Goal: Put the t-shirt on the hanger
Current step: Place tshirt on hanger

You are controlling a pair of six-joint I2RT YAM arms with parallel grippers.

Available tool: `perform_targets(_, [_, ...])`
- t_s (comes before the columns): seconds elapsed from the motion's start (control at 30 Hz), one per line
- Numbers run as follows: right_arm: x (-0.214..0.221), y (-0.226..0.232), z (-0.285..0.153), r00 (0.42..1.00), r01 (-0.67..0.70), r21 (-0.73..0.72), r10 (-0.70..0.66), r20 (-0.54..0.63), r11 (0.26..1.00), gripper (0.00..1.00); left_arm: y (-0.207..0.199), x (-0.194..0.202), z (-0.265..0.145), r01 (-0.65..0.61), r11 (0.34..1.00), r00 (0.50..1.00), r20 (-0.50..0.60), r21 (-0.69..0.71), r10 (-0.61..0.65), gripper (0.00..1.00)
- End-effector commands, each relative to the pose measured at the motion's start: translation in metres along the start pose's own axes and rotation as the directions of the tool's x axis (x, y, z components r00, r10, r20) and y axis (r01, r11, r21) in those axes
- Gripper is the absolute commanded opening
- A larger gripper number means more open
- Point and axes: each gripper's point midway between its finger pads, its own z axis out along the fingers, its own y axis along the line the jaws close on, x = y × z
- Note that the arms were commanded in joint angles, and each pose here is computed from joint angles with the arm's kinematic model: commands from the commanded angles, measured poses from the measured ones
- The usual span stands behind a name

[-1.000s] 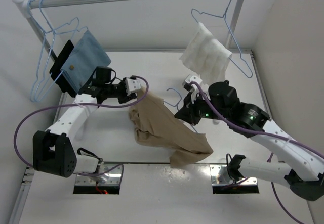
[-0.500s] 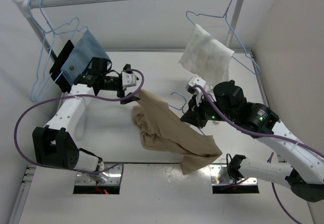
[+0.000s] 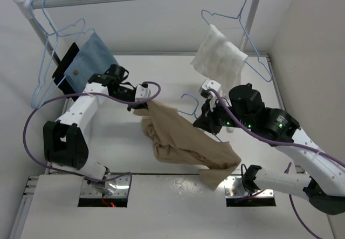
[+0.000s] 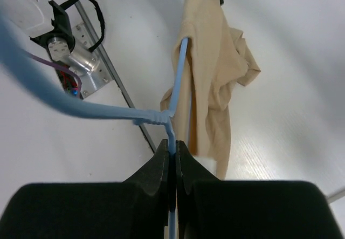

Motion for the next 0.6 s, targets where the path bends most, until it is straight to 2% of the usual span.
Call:
perform_targets(0.0, [-0.032, 0.003, -0.027, 0.992, 0.019, 0.023, -0.022, 0.121, 1.000, 0.00, 0.016, 0.010, -0.028, -0.019, 0.999, 1.000, -0.014, -0.043, 0.018, 0.00])
perform_targets(0.27, [-0.032, -0.002, -0.046, 0.991, -0.005, 0.074, -0.005, 0.134, 0.997, 0.00, 0.021, 0.023, -0.039, 0.022, 0.998, 0.999, -0.025, -0.057, -0.023, 0.00])
perform_targets(0.43, [-0.039, 0.000, -0.036, 0.991, -0.002, 0.056, -0.006, 0.134, 0.998, 0.00, 0.035, 0.017, -0.042, 0.004, 0.995, 1.000, -0.012, -0.104, -0.006, 0.00])
perform_targets(0.57, [-0.051, 0.001, -0.038, 0.988, 0.011, 0.056, -0.019, 0.153, 0.998, 0.00, 0.034, 0.032, -0.047, 0.026, 0.990, 0.998, -0.059, -0.136, -0.034, 0.00])
